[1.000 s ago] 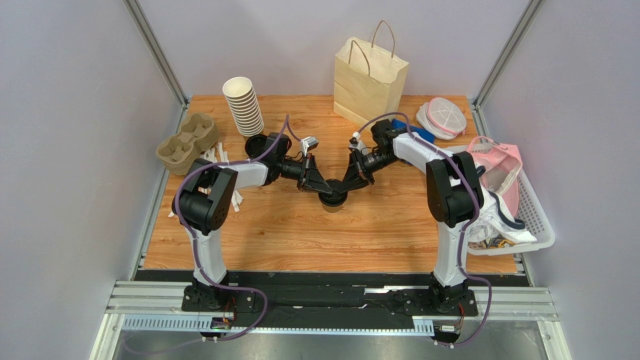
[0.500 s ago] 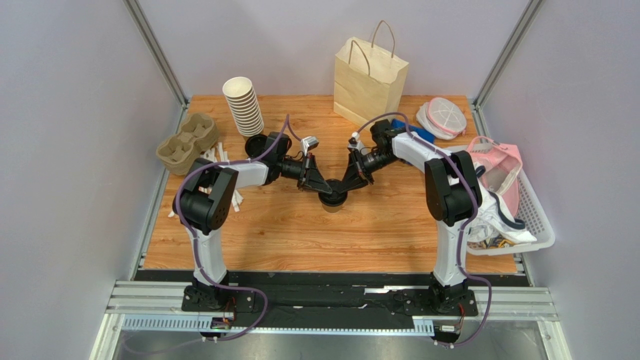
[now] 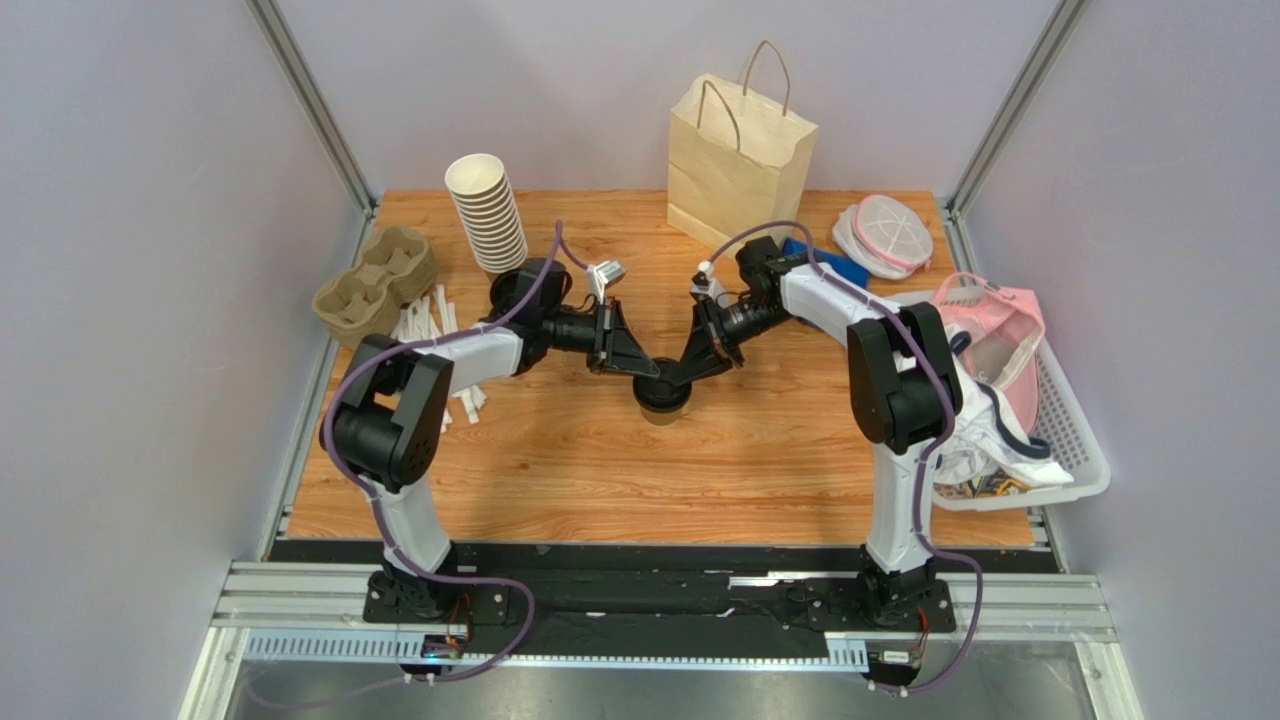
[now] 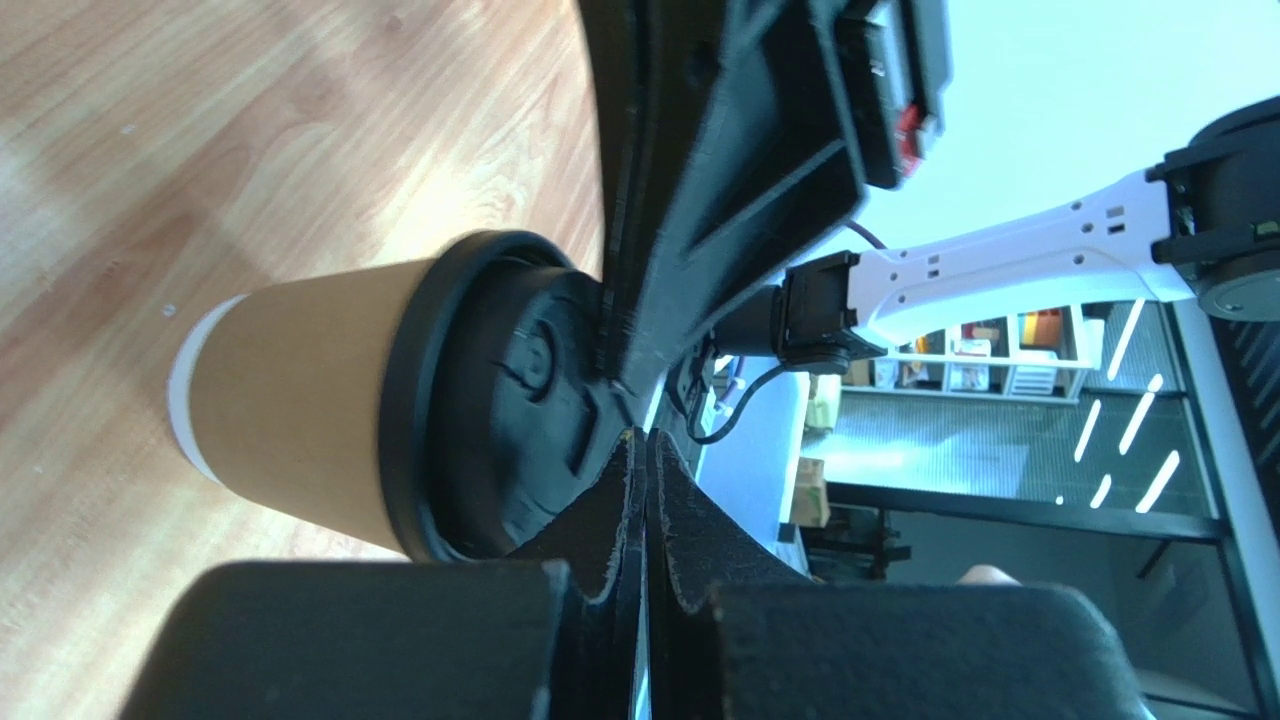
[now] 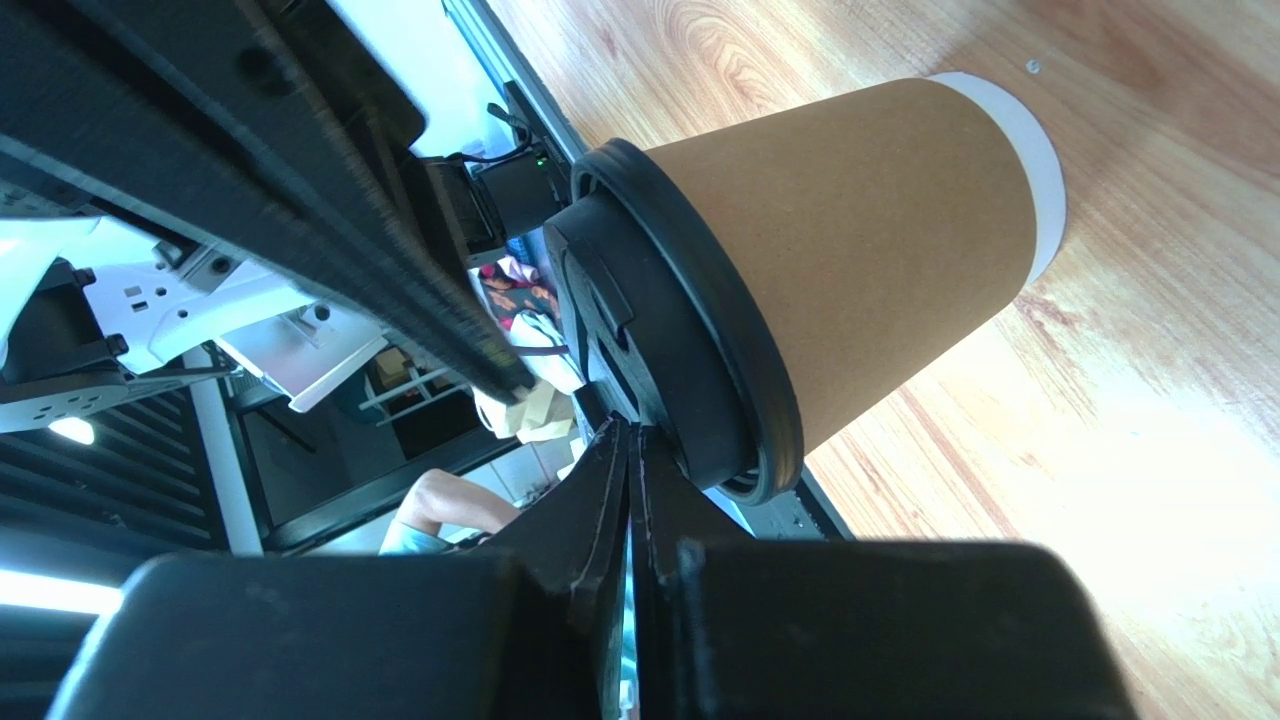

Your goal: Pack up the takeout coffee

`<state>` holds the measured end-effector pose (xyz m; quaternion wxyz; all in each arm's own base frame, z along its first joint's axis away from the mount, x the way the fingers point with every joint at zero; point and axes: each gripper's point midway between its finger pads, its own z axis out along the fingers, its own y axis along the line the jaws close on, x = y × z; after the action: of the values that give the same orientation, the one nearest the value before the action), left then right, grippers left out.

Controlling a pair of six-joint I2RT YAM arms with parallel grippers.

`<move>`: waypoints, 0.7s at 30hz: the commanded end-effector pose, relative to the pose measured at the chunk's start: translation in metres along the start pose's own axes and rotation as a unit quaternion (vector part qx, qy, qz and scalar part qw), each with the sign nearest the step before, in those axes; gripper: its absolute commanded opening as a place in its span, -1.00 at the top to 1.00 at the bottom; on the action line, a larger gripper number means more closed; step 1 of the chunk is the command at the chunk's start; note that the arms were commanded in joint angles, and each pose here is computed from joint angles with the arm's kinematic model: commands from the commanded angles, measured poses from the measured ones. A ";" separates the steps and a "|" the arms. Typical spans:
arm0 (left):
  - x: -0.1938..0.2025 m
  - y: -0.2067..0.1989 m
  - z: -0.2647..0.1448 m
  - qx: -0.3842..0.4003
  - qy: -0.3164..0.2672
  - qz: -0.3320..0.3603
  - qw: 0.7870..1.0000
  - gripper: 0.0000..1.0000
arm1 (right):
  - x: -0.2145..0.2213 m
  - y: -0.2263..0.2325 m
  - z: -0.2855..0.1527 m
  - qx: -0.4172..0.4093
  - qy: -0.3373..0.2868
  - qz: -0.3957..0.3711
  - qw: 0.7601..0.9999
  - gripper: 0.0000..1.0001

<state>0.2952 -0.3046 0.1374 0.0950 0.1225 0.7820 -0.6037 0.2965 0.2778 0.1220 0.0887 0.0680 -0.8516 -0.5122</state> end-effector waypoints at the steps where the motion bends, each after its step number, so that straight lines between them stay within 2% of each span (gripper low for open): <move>1: -0.009 -0.038 -0.012 0.026 -0.028 0.055 0.998 1.00 | -0.004 0.026 -0.008 -0.008 -0.021 -0.060 0.998 0.89; 10: 0.014 -0.054 -0.010 0.023 -0.012 0.066 0.997 1.00 | -0.017 0.051 -0.011 -0.025 -0.045 -0.070 0.996 0.88; 15: 0.024 -0.047 0.004 0.006 0.003 0.061 0.998 1.00 | -0.022 0.042 0.006 -0.011 -0.036 -0.064 0.997 0.88; 21: 0.022 -0.025 0.010 -0.026 -0.004 0.042 0.999 1.00 | -0.030 0.033 0.013 -0.003 -0.041 -0.062 0.997 0.88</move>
<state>0.2567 -0.3192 0.1638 0.1109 0.1541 0.7796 -0.5969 0.3070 0.3039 0.1416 0.0460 0.0933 -0.8471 -0.5212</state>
